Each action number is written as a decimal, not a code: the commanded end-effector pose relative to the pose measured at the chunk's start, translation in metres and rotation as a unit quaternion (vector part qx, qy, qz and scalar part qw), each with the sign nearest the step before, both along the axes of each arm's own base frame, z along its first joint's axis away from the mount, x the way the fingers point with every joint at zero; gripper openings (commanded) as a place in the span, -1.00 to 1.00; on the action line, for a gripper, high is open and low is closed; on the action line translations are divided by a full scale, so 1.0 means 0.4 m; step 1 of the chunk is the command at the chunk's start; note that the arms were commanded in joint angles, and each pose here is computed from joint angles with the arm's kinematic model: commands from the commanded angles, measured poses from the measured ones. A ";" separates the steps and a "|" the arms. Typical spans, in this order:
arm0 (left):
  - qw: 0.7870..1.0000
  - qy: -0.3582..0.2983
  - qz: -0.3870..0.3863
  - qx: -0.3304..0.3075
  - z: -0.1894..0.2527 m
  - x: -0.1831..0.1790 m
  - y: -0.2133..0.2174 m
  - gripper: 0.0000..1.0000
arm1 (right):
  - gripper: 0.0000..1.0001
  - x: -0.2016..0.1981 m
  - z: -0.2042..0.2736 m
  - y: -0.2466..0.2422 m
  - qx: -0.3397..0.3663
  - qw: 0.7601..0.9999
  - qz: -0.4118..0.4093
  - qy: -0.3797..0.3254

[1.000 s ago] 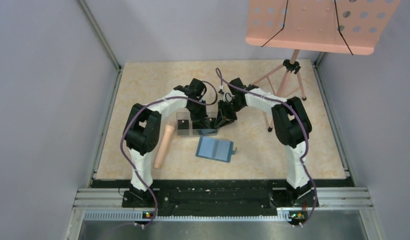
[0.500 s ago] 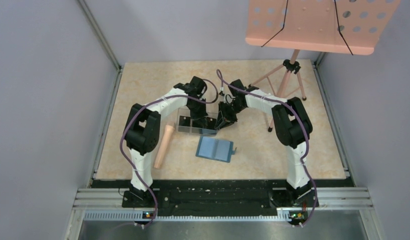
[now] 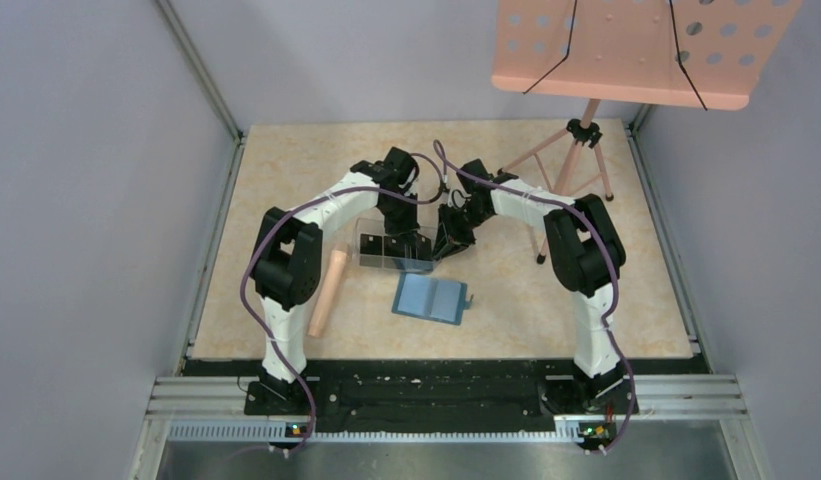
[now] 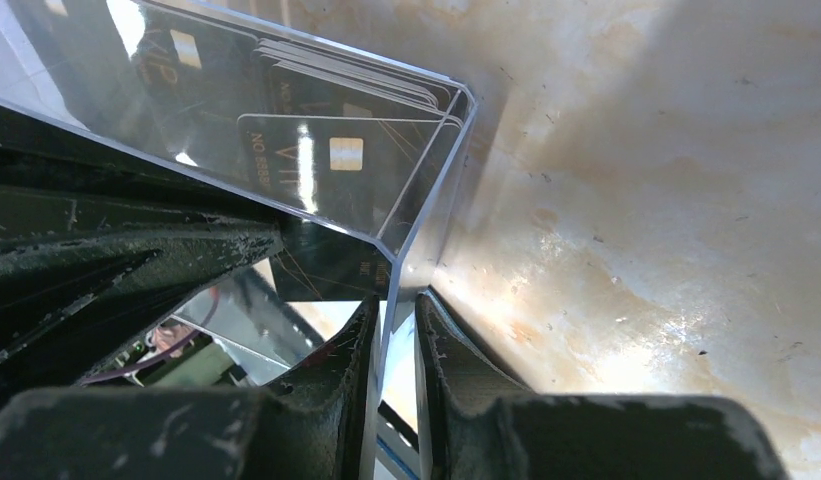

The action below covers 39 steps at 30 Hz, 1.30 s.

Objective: Put the credit cards into the card holder
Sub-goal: Pick up the credit card from the storage box.

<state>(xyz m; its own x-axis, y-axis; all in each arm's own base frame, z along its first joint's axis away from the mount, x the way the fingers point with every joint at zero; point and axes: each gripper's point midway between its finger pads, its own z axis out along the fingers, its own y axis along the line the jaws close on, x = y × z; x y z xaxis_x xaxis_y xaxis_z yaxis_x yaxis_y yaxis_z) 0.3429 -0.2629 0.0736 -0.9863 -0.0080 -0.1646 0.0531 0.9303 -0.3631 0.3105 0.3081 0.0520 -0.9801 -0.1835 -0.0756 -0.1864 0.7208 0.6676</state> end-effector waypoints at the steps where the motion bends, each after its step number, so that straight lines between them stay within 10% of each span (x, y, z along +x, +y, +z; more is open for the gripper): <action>1: 0.999 -0.011 -0.011 -0.030 0.020 0.018 -0.032 -0.69 | -0.73 0.006 0.103 0.035 0.047 0.998 0.016 -0.030; 16: 0.999 0.010 -0.009 -0.042 -0.023 -0.003 -0.041 -0.59 | -0.73 0.020 0.137 0.050 0.065 0.997 0.013 -0.044; 27: 1.000 -0.007 0.002 -0.017 -0.020 0.011 -0.016 -1.00 | -0.69 0.037 0.163 0.049 0.060 0.996 0.002 -0.062; 39: 0.999 -0.036 0.035 -0.005 0.028 0.060 0.053 -1.00 | -0.08 0.074 0.219 0.035 0.055 0.991 -0.025 -0.119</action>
<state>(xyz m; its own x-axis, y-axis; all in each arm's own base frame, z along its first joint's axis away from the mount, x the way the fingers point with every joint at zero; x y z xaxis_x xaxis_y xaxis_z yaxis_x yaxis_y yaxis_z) 0.3524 -0.2589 0.0667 -0.9853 -0.0542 -0.1620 0.0142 0.9191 -0.3938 0.3240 0.3149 0.0891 -0.9752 -0.1413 -0.1706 -0.2203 0.6992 0.6801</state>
